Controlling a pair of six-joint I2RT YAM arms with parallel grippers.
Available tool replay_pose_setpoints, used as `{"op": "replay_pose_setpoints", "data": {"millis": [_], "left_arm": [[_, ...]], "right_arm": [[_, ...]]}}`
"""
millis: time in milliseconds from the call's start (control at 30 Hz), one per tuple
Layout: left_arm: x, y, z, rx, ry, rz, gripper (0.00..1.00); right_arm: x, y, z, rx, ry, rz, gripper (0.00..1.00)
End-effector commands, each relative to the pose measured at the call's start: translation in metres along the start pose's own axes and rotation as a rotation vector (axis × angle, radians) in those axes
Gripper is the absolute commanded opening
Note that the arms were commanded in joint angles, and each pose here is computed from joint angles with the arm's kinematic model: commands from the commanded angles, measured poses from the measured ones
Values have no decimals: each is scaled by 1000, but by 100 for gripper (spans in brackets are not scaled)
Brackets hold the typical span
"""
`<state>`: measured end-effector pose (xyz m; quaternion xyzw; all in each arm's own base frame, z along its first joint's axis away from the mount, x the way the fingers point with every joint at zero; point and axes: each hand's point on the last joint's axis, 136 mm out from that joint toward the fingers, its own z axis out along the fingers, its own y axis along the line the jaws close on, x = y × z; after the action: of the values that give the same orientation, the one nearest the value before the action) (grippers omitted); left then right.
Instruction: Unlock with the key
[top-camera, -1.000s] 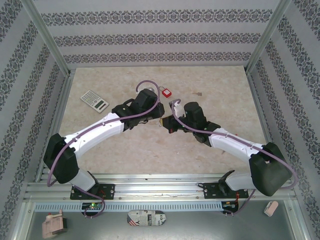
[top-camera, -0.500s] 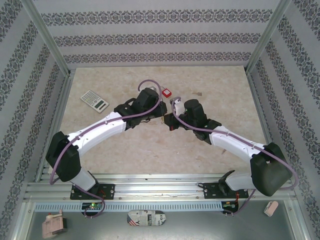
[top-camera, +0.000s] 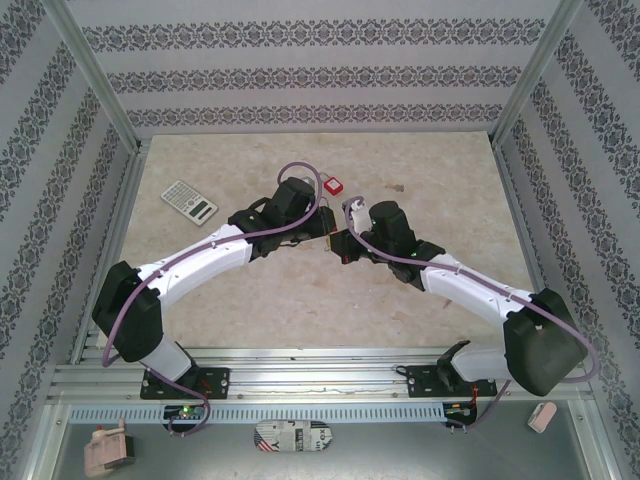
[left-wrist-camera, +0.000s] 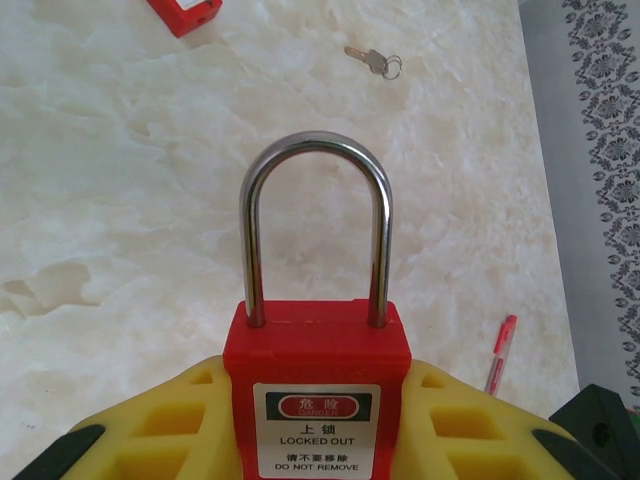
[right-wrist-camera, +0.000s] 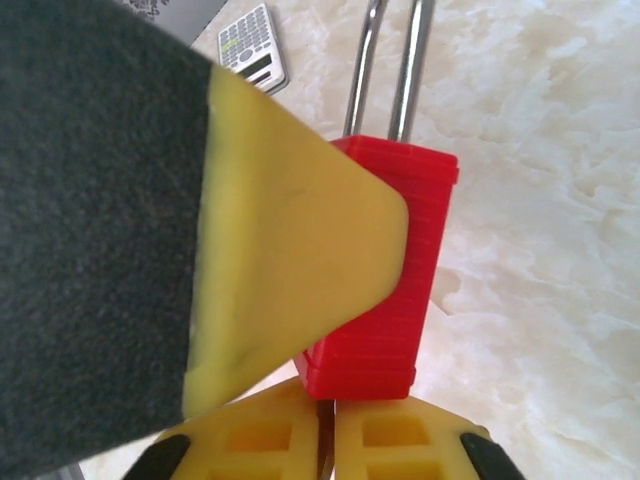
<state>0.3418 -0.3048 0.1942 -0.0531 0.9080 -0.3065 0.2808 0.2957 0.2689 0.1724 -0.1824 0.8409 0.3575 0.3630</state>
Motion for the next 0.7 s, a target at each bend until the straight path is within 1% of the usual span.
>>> {"op": "replay_pose_setpoints", "data": {"millis": [0,133,400,600,667], "left_arm": [[61,15,2,-33,239,2,0],[58,20,-1,-62,222,13,0],[49,24,-5,-100,192,37,0],[46,23,-6,-102,184,45,0],[44,24,-7,-104,179,45,0]], "right_arm": [[-78,31,-28,-102,-307,-90,16],[-74,31,-26,-119,-286,-68,24],[-62,30,-23,-145,-246,-38,34],[-46,22,-19,-133,-212,-8,34],[-42,19,-18,-131,-206,3,32]]}}
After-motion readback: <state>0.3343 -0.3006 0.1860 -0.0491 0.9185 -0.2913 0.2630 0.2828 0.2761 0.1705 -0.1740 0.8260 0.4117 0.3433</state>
